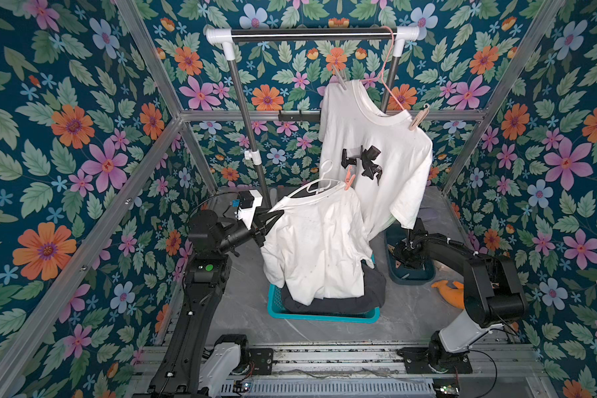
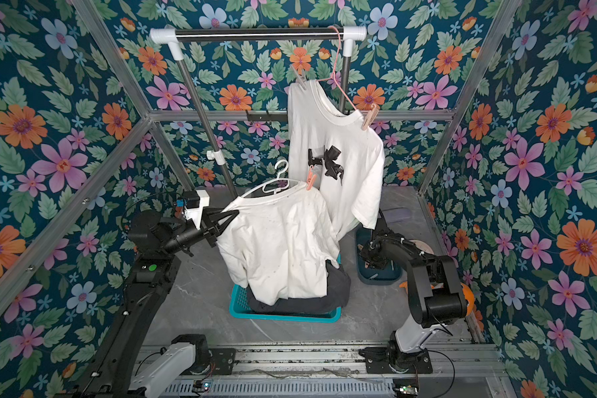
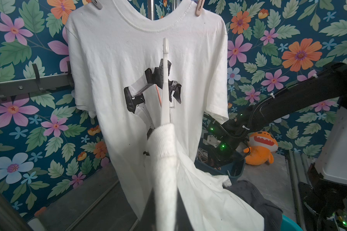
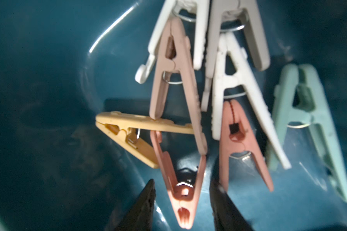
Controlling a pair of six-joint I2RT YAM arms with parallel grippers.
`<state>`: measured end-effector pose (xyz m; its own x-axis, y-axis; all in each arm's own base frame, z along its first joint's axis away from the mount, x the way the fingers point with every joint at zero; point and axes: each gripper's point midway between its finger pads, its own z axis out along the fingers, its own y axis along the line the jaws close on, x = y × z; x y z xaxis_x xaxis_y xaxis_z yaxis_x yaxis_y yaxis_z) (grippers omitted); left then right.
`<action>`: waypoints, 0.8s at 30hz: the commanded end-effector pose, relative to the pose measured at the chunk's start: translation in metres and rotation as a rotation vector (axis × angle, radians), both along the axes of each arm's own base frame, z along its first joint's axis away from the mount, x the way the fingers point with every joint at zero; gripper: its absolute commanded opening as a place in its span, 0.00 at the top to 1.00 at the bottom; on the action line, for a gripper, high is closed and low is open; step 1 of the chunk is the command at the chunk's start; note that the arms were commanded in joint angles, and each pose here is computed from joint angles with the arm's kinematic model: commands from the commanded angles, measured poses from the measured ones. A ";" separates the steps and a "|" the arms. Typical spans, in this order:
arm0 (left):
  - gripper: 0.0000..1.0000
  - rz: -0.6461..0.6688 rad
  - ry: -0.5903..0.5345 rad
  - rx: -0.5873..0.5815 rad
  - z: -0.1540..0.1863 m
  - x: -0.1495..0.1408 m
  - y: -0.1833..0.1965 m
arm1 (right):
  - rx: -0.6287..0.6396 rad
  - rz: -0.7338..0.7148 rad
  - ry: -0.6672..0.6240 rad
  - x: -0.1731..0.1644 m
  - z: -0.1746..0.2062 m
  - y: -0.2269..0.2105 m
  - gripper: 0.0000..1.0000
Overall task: Use clothespins to secure the t-shirt on both sides of the hanger
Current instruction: Pick up the clothespin from the storage box.
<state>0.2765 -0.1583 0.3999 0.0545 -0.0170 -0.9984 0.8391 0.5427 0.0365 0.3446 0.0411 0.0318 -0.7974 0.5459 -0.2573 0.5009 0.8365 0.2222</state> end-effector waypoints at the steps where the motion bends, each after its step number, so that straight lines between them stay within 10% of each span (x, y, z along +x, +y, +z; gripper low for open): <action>1: 1.00 -0.003 -0.066 -0.005 0.013 -0.003 0.000 | -0.028 -0.032 -0.008 0.000 0.001 -0.006 0.55; 24: 1.00 0.000 -0.071 -0.006 0.015 -0.003 0.000 | -0.129 0.096 0.065 0.004 -0.014 -0.013 0.63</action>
